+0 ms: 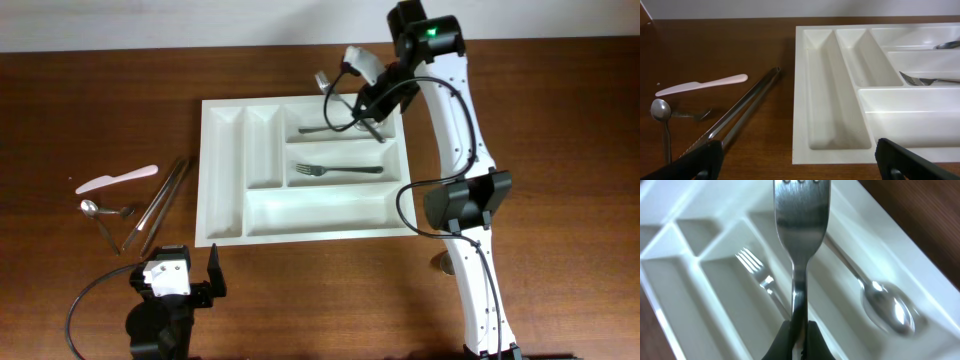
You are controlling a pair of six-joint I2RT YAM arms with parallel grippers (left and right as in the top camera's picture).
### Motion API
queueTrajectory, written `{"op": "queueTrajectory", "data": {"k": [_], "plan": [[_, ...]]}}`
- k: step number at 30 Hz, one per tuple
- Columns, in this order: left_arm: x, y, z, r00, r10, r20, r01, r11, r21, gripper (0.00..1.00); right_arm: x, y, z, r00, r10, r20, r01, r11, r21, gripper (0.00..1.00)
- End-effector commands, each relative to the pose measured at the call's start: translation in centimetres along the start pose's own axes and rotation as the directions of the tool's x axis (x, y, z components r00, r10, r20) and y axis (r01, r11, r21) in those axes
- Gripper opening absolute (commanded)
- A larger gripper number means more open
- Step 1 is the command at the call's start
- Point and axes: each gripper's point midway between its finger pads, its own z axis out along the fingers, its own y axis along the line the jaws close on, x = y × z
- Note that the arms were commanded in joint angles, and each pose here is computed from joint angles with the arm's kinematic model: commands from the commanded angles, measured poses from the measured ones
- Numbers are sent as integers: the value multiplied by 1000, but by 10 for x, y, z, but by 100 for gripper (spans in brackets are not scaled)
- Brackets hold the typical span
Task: Pack container
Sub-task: 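Carry the fork over the tray and lower it into the middle compartment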
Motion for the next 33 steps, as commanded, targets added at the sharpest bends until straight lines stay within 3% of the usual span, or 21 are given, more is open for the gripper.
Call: {"op": "queueTrajectory", "data": {"k": [1,8,13,20,33], "plan": [[0,-1,0,1000,19,2,-19,1000,7,99,-25,35,-22,982,-153,114,162,984,-74,4],[0,-1,0,1000,19,2,-19,1000,7,99,-31,49,-17,966,-221,132,235,967,-100,4],[0,-1,0,1000,19,2,-19,1000,7,99,-25,42,-9,963,-263,55,265,964,-29,4],[0,-1,0,1000,19,2,-19,1000,8,99,-22,35,-12,982,-190,2,190,981,40,4],[0,-1,0,1000,19,2,-19,1000,8,99,-40,63,-110,974,-218,55,198,948,251,4]]}}
